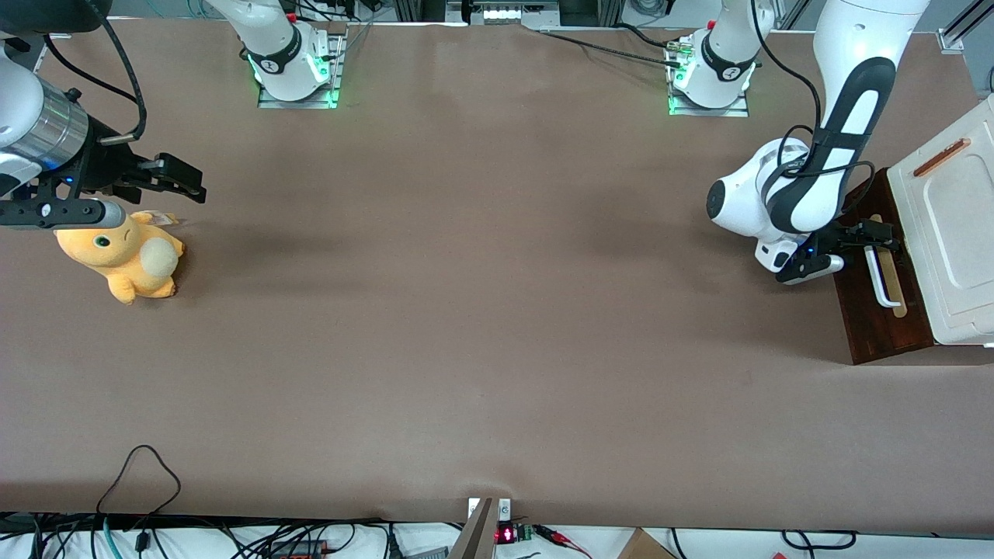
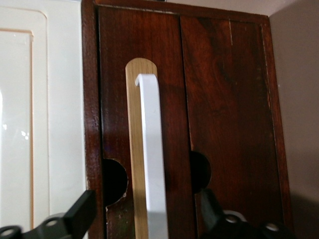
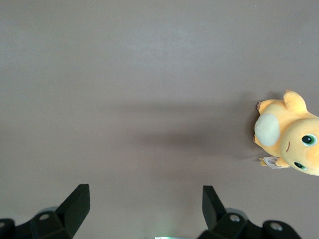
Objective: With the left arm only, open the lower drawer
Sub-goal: 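Close the left gripper around the white bar handle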
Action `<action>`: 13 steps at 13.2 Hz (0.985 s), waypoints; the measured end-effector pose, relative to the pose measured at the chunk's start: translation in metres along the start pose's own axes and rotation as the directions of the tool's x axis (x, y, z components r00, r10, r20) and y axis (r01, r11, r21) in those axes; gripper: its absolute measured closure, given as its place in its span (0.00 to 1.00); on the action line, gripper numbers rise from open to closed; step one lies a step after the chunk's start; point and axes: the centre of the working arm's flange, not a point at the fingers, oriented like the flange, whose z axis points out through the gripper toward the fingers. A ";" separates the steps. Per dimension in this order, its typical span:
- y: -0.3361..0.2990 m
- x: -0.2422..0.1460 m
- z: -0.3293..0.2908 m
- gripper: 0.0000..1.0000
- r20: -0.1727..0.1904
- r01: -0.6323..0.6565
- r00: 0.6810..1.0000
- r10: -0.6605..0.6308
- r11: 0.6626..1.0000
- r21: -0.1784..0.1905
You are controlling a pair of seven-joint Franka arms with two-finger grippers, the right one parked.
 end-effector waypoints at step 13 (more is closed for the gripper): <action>0.031 0.006 -0.005 0.12 0.000 0.050 0.999 -0.050 0.997 0.051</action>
